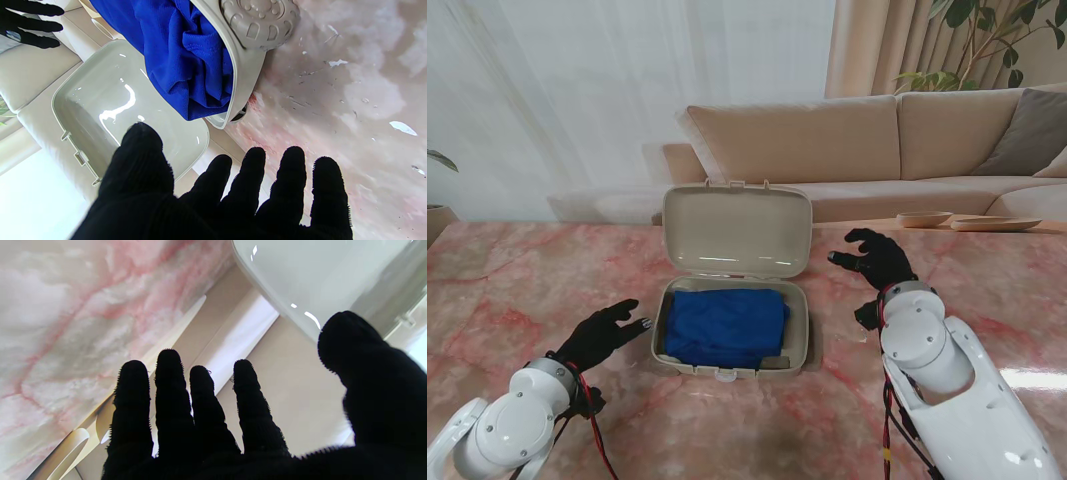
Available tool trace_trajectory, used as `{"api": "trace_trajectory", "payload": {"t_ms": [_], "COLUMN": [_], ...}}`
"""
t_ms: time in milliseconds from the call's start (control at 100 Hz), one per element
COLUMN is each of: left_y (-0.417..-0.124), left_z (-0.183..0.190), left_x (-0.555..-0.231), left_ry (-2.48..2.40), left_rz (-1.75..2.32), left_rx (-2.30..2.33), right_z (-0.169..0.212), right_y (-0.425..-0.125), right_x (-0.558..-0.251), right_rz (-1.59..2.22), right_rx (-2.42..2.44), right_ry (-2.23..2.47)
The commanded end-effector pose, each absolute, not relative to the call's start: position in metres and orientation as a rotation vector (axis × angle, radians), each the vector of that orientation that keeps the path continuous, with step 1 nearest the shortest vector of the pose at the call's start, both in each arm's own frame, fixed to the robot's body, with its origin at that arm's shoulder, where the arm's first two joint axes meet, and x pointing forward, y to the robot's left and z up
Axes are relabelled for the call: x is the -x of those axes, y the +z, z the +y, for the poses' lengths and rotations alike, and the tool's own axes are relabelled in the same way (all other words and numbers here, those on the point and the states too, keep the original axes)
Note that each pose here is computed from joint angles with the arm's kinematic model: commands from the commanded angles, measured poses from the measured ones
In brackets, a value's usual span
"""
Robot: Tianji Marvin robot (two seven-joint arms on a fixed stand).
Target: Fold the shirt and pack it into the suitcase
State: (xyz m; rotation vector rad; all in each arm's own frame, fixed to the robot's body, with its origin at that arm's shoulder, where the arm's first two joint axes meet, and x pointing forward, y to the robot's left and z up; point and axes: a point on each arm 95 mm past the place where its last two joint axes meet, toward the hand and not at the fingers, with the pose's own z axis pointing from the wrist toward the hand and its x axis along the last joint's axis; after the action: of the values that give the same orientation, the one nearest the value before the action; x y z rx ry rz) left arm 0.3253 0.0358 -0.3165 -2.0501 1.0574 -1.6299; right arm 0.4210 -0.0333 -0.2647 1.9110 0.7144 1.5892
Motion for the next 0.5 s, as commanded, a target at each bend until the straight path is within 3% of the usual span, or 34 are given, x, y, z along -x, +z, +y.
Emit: {"api": "trace_trajectory", "payload": {"t_ms": [0,490], "left_y": [-0.322,-0.330], "left_z": [0.034,0.030], "left_x": [-0.322,-0.328], "left_ry": [-1.626,-1.655], "left_rz": [1.054,1.016], "left_rx": [2.068,2.107], "right_z": [-0.032,-0.017], "right_y": [-0.255,-0.252], "right_x": [-0.432,-0.486], "right_rz": [0.697,0.638], "right_rx": [-1.911,-2.072], "right_ry": [1.599,1.603]}}
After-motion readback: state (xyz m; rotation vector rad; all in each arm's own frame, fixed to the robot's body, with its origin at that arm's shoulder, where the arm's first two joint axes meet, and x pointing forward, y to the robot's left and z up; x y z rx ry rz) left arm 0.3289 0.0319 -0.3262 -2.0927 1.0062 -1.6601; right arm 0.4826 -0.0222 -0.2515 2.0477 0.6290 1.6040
